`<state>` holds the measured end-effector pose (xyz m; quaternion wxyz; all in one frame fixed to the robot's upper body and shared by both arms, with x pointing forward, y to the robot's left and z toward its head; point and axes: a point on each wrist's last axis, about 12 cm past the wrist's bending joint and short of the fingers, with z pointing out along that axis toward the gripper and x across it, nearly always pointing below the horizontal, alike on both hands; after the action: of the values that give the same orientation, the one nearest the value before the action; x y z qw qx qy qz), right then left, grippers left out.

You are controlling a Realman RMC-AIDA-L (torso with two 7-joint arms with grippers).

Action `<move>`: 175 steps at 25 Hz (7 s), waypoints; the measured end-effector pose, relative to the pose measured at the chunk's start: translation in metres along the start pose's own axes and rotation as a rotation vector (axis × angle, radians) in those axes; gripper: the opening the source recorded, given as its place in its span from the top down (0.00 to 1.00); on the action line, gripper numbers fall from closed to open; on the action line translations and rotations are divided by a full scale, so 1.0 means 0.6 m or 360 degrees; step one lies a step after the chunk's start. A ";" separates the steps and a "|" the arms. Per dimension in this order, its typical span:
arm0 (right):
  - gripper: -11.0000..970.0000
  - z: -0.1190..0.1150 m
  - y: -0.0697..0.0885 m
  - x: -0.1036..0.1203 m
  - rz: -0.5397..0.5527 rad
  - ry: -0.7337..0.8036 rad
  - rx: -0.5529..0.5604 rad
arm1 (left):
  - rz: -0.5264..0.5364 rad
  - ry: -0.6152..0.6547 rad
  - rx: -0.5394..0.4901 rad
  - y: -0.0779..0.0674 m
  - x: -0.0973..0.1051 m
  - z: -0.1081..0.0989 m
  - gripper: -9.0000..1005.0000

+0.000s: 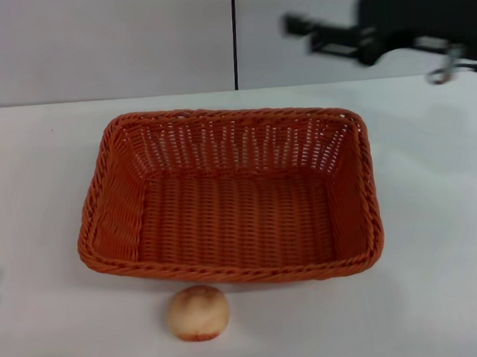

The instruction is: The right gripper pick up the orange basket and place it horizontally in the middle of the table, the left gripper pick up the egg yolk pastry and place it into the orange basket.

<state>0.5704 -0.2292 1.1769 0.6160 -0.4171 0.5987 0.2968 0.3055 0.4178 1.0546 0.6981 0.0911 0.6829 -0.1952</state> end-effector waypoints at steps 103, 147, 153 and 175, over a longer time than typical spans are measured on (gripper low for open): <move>0.36 -0.307 0.063 0.158 0.0728 -0.0796 0.1027 | -0.0396 0.0815 0.0821 -0.051 0.083 0.184 0.90; 0.36 -0.284 0.057 0.147 0.0715 -0.0863 0.0911 | -0.0358 0.0335 0.1075 -0.071 0.011 0.348 0.72; 0.36 -0.291 0.065 0.148 0.0681 -0.0856 0.0924 | -0.0217 0.0296 0.0789 -0.005 -0.025 0.265 0.55; 0.36 -0.262 0.066 0.156 0.0565 -0.0889 0.0929 | -0.0014 -0.0230 -0.0373 0.051 -0.014 0.038 0.16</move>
<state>0.4693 -0.3594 1.0886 0.7858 -0.0201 0.5302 0.3177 0.3385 0.4377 1.0597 0.7505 -0.0083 0.6492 -0.1233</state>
